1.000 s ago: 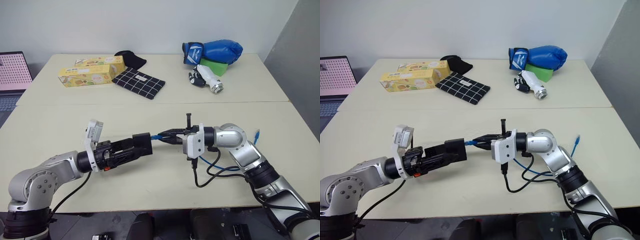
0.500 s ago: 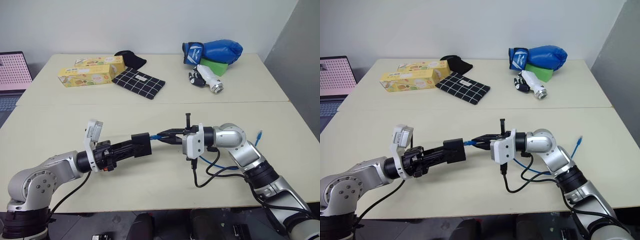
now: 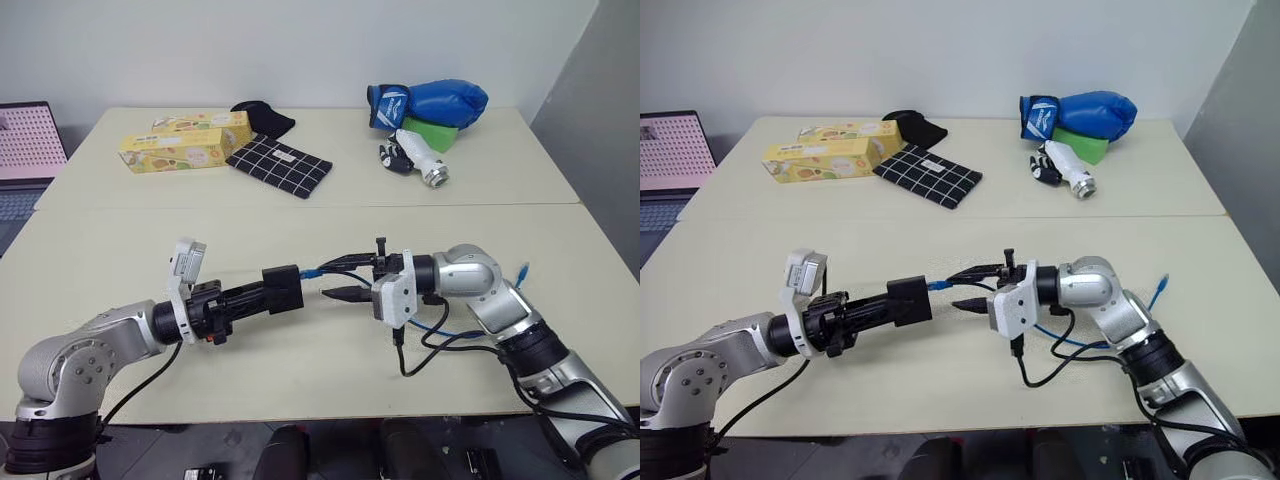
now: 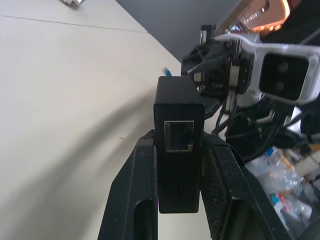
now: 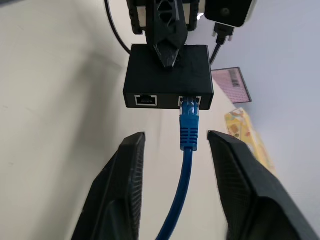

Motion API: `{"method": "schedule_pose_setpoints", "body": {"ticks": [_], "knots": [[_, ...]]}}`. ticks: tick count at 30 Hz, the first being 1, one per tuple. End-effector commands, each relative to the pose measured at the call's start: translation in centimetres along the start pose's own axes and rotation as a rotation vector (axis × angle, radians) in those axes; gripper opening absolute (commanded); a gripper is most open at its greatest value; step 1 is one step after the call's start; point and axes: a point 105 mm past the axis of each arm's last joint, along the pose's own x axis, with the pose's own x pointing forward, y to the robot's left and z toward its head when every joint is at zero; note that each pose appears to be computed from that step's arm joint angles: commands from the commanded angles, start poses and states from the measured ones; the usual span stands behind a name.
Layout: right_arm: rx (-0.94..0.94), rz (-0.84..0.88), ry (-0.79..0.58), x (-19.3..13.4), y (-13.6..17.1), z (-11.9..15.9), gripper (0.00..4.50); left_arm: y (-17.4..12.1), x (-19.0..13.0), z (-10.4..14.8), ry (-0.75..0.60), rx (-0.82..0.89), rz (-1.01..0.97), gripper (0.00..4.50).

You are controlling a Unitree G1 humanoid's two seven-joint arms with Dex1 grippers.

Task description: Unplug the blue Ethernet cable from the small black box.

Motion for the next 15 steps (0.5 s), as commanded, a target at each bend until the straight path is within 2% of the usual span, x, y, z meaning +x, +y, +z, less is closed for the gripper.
{"method": "schedule_pose_setpoints", "body": {"ticks": [1, 3, 6, 11, 15], "knots": [[0.341, -0.044, -0.089, -1.2, -1.5, 2.1, 2.44, -0.5, 0.6, -0.1, 0.05, 0.088, -0.076, 0.78], [0.565, -0.032, -0.134, -1.4, -1.5, 2.7, 2.44, -0.4, 0.8, -0.4, 0.071, 0.114, -0.107, 0.78], [0.812, -0.017, -0.191, -1.2, -1.3, 3.1, 2.44, -0.4, 1.1, 0.1, 0.028, 0.169, -0.162, 0.78], [1.037, 0.012, -0.22, -0.6, -0.5, 3.2, 2.44, -0.2, 1.4, 0.3, 0.022, 0.216, -0.218, 0.78], [1.099, -0.026, -0.199, 0.0, -0.4, 2.5, 2.44, -0.3, 1.3, -0.1, 0.038, 0.233, -0.247, 0.78]]}}
